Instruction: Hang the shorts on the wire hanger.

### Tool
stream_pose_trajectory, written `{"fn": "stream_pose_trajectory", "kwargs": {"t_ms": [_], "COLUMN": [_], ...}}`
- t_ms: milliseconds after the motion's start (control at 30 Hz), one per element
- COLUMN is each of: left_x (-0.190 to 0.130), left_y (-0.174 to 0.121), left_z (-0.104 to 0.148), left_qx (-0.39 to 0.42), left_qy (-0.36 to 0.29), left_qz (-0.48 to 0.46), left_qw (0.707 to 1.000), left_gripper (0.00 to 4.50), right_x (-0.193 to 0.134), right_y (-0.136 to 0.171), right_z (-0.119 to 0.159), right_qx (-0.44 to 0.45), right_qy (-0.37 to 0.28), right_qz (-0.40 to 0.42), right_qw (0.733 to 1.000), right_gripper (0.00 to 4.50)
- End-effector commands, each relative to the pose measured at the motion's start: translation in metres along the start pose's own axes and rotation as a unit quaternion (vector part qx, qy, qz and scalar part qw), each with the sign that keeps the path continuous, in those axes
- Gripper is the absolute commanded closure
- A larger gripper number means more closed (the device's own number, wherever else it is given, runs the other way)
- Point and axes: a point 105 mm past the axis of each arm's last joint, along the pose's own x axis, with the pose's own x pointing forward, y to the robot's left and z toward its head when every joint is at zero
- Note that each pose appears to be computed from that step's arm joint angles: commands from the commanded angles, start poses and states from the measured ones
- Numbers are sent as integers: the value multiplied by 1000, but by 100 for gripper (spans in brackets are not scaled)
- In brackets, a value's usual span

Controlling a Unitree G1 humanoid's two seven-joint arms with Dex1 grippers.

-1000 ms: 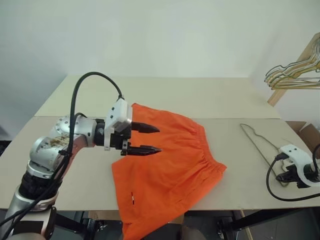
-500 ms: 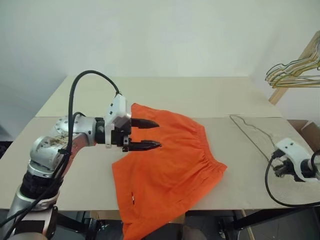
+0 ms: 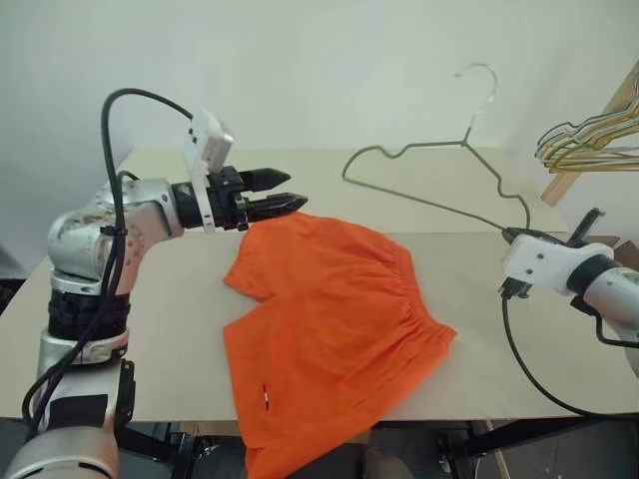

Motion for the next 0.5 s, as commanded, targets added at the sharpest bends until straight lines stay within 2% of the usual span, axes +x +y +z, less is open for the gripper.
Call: {"fn": "stream_pose_trajectory", "kwargs": {"t_ms": [33,200,300,367,400,500], "left_x": [-13,-7,-1,6,10,19], "left_y": [-9,-14,-14,-12,-10,-8], "left_z": [14,8,5,-5,-9,-15], "left_qx": [11,8,3,13,15,4], "left_qy": [19,57,70,89,98,114], "left_qz": [-62,-113,-130,-134,-130,-132], "left_qw": [998,992,989,987,987,985], "left_gripper": [130,130,76,18,4,4], "right_x": [5,14,17,18,18,17], "right_y": [-22,-26,-25,-27,-28,-30], "right_z": [16,25,29,35,37,41], "right_qx": [-162,-230,-238,-241,-242,-244], "right_qy": [-52,-90,-104,-115,-118,-122], "right_qz": [-65,-76,-78,-85,-87,-91], "right_qw": [983,966,963,960,959,958], "right_gripper": [446,446,450,450,450,450]}}
